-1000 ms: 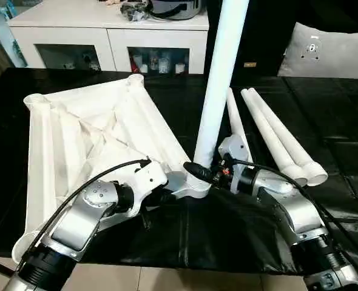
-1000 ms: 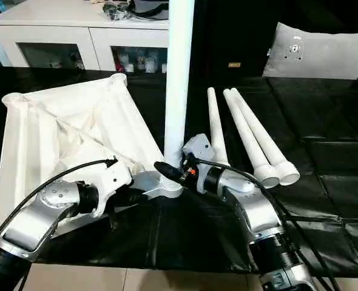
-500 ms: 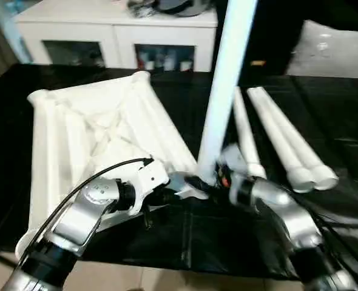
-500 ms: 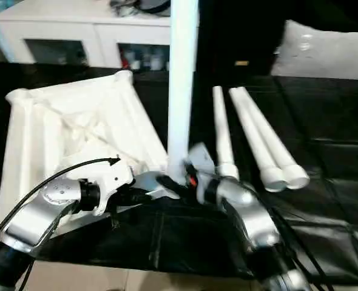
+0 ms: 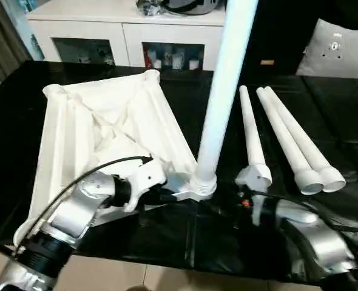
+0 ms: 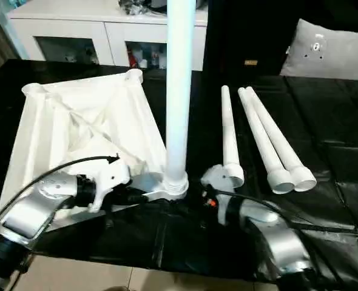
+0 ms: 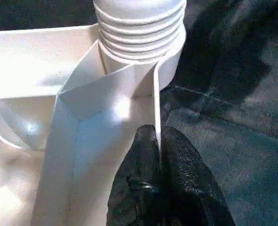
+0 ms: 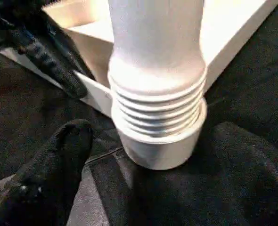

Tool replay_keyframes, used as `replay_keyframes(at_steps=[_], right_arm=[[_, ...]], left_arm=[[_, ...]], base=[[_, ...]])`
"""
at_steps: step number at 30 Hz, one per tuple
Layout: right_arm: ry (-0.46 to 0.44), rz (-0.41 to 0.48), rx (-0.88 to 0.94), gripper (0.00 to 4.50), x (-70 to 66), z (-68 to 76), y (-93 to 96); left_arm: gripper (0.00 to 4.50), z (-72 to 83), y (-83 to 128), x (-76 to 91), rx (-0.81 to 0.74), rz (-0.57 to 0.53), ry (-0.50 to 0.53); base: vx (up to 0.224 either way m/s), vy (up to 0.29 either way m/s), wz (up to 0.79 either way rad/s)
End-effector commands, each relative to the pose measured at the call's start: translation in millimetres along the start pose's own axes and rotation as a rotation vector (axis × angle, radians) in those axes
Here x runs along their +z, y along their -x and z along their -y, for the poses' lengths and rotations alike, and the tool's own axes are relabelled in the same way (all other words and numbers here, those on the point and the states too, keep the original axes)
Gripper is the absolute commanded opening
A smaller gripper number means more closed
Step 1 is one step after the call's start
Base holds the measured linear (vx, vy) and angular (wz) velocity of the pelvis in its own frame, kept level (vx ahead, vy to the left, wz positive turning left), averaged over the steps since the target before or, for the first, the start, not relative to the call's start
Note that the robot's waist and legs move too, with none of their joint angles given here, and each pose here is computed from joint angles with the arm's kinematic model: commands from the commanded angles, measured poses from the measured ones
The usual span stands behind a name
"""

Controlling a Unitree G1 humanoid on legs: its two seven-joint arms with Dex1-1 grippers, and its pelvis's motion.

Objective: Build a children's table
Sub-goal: Insert table leg to table base

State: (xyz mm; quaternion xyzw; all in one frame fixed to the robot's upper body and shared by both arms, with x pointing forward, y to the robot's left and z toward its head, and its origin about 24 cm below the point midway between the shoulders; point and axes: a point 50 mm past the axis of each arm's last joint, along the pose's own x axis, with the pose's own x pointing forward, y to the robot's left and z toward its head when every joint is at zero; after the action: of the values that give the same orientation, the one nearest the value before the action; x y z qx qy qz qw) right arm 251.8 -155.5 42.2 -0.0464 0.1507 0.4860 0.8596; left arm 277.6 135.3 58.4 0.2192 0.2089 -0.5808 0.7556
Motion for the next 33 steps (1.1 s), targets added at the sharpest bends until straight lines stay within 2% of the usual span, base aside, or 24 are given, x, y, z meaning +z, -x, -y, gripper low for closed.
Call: replay_keyframes(at_steps=[1, 9, 16, 23, 24, 26, 28, 31, 33], right_arm=[[0.024, 0.011, 0.030, 4.45, 7.4, -0.6, 6.1], [0.119, -0.002, 0.035, 4.45, 21.3, 10.1, 10.9], [0.198, -0.046, 0.098, 4.45, 28.2, 14.7, 1.7], [0.197, -0.047, 0.186, 4.45, 30.6, 11.9, -8.3], [0.196, -0.047, 0.191, 4.28, 30.5, 11.8, -9.6], [0.194, -0.047, 0.198, 4.28, 30.2, 11.5, -10.8], [0.187, -0.050, 0.215, 3.99, 28.9, 11.2, -13.4], [0.176, -0.050, 0.226, 3.88, 28.2, 11.1, -14.1], [0.170, -0.049, 0.230, 3.56, 27.9, 11.0, -14.3]], left_arm=[[0.00, -2.0, 2.0, 3.8, -0.036, -0.027, -0.060], [0.00, -3.3, 1.8, 3.1, -0.096, -0.061, -0.111], [0.00, -0.6, -1.1, 4.0, -0.165, -0.078, -0.155], [0.00, 0.7, -5.6, 7.5, -0.191, -0.074, -0.178], [0.00, 0.8, -5.9, 7.8, -0.193, -0.073, -0.180], [0.00, 1.0, -6.3, 8.3, -0.194, -0.072, -0.182], [0.00, 1.1, -6.8, 8.8, -0.199, -0.070, -0.185], [0.00, 0.9, -6.9, 8.7, -0.202, -0.071, -0.187], [0.00, 0.8, -7.0, 8.7, -0.202, -0.071, -0.187]], base=[[0.000, 0.000, 0.00], [0.000, 0.000, 0.00], [0.000, 0.000, 0.00], [0.000, 0.000, 0.00], [0.000, 0.000, 0.00], [0.000, 0.000, 0.00], [0.000, 0.000, 0.00], [0.000, 0.000, 0.00], [0.000, 0.000, 0.00]])
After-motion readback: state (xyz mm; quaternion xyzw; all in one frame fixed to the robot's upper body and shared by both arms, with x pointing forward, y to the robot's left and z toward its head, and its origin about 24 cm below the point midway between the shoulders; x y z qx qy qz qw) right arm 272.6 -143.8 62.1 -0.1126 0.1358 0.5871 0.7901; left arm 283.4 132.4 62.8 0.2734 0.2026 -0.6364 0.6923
